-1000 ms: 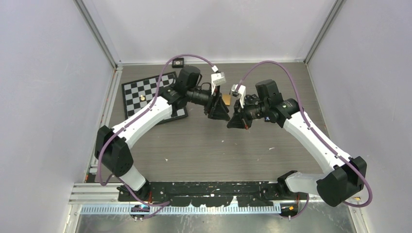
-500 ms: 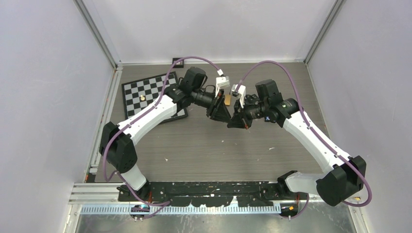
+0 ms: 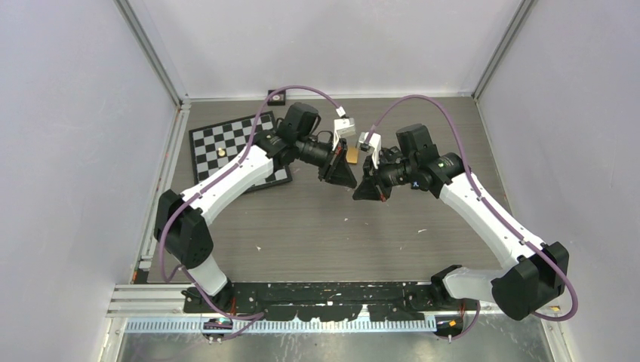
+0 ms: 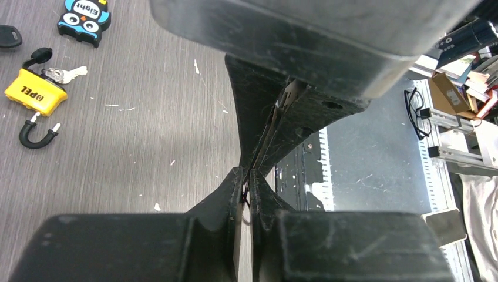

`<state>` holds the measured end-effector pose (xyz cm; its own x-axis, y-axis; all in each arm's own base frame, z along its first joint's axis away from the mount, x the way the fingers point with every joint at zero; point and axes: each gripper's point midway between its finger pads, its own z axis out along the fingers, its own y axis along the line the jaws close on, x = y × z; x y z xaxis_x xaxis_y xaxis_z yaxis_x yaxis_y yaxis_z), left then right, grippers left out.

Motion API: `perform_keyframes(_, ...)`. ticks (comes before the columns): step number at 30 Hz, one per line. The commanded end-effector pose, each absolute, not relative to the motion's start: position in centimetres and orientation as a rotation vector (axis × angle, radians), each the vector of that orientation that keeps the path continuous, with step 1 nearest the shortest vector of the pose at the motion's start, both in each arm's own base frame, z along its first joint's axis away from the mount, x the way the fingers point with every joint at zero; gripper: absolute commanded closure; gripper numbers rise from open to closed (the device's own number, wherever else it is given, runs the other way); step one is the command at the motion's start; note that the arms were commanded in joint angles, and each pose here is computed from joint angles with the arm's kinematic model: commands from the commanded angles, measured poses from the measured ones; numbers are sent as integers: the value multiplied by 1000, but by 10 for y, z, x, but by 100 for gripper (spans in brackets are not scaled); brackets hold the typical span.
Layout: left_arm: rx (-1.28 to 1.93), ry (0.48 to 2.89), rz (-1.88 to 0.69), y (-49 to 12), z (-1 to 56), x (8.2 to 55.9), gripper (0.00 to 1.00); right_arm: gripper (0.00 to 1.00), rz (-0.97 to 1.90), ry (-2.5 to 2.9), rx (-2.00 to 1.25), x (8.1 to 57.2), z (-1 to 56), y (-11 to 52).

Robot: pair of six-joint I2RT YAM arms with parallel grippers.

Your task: Unlock with the key

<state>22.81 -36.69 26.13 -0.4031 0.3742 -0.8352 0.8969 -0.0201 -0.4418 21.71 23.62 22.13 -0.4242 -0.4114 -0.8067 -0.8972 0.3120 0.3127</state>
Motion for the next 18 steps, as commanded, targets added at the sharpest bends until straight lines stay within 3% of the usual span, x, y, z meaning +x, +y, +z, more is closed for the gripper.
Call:
perform_keyframes(1,1332,1746,-1421,-366,276,229,94,100,1033,1936,-1171,217,228,239)
perform_keyframes(5,1335,1755,-1428,-365,273,228,94,100,1028,1934,-1171,218,228,238)
perform_keyframes(12,1344,1772,-1431,-363,267,225,81,99,1023,1937,-1168,219,228,238)
perform_keyframes(18,1345,1773,-1433,-362,267,224,84,99,1022,1941,-1163,219,227,238)
